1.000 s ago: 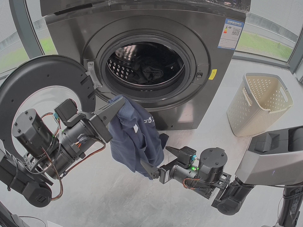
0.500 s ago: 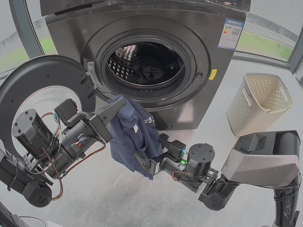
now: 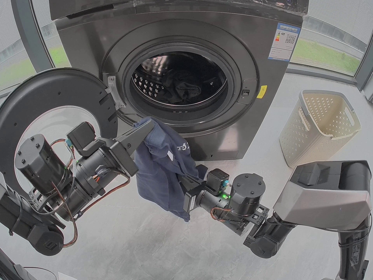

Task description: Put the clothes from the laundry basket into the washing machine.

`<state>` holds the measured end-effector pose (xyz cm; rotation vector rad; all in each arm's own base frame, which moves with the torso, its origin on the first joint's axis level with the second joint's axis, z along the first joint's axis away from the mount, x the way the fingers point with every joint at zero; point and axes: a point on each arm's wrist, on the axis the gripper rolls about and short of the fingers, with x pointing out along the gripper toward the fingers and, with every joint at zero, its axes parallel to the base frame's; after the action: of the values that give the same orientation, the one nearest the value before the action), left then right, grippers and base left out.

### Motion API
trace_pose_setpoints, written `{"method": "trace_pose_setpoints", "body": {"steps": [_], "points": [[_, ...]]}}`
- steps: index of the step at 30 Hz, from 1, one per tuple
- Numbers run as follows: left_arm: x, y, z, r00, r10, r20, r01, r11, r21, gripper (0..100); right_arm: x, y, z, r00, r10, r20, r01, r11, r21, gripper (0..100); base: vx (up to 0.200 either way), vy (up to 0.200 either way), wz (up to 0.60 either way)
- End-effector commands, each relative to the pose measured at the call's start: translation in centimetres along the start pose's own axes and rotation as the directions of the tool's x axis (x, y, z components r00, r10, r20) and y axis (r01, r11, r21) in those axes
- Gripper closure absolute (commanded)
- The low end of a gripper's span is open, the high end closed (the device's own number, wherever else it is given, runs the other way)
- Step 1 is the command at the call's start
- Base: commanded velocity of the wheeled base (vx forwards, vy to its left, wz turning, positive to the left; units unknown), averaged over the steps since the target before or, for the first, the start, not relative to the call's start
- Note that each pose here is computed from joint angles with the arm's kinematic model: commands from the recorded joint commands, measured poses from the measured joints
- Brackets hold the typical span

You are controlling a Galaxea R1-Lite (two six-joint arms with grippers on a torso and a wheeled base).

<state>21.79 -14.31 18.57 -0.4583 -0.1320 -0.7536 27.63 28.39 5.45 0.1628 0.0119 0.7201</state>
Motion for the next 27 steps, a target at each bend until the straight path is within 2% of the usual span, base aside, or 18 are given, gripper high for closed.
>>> {"method": "trace_pose_setpoints", "body": {"steps": [1,4,10,14,15,17,23,24,27], "points": [[0.0,0.0,0.0,1.0,0.001,0.0,-0.001,1.0,0.0,100,-1.7,-0.3,2.3,1.0,-0.012,0.018,0.012,1.0,-0.001,100,0.0,0.0,0.0],[0.0,0.0,0.0,1.0,0.001,0.0,-0.001,1.0,-0.002,100,-2.8,-1.1,3.6,0.999,-0.033,0.031,0.033,0.999,-0.003,100,0.0,0.0,0.0],[0.1,0.1,0.1,1.0,0.003,0.003,-0.003,1.0,0.001,100,-4.9,-3.5,6.4,0.992,-0.104,0.071,0.105,0.994,-0.016,100,0.0,0.0,0.0],[0.2,0.0,0.2,1.0,0.0,0.009,0.0,1.0,0.002,100,-5.6,-5.2,8.4,0.981,-0.152,0.121,0.156,0.987,-0.023,100,0.0,0.0,0.0],[0.1,0.0,0.2,1.0,-0.002,0.01,0.002,1.0,0.002,100,-5.8,-5.8,9.5,0.974,-0.168,0.153,0.174,0.985,-0.024,100,0.0,0.0,0.0],[0.1,0.0,0.1,1.0,-0.002,0.006,0.002,1.0,0.001,100,-6.1,-6.2,10.5,0.967,-0.179,0.181,0.187,0.982,-0.025,100,0.0,0.0,0.0],[0.1,0.1,0.0,1.0,0.001,0.001,-0.001,1.0,0.0,100,-6.6,-5.8,11.7,0.962,-0.167,0.218,0.176,0.984,-0.023,100,0.0,0.0,0.0],[0.1,0.1,0.1,1.0,0.001,0.004,-0.001,1.0,0.001,100,-6.8,-5.9,12.6,0.955,-0.171,0.242,0.182,0.983,-0.025,100,0.0,0.0,0.0],[0.1,0.1,0.1,1.0,0.0,0.006,0.0,1.0,0.001,100,-7.0,-6.7,13.1,0.953,-0.179,0.243,0.196,0.98,-0.047,100,0.0,0.0,0.0]]}}
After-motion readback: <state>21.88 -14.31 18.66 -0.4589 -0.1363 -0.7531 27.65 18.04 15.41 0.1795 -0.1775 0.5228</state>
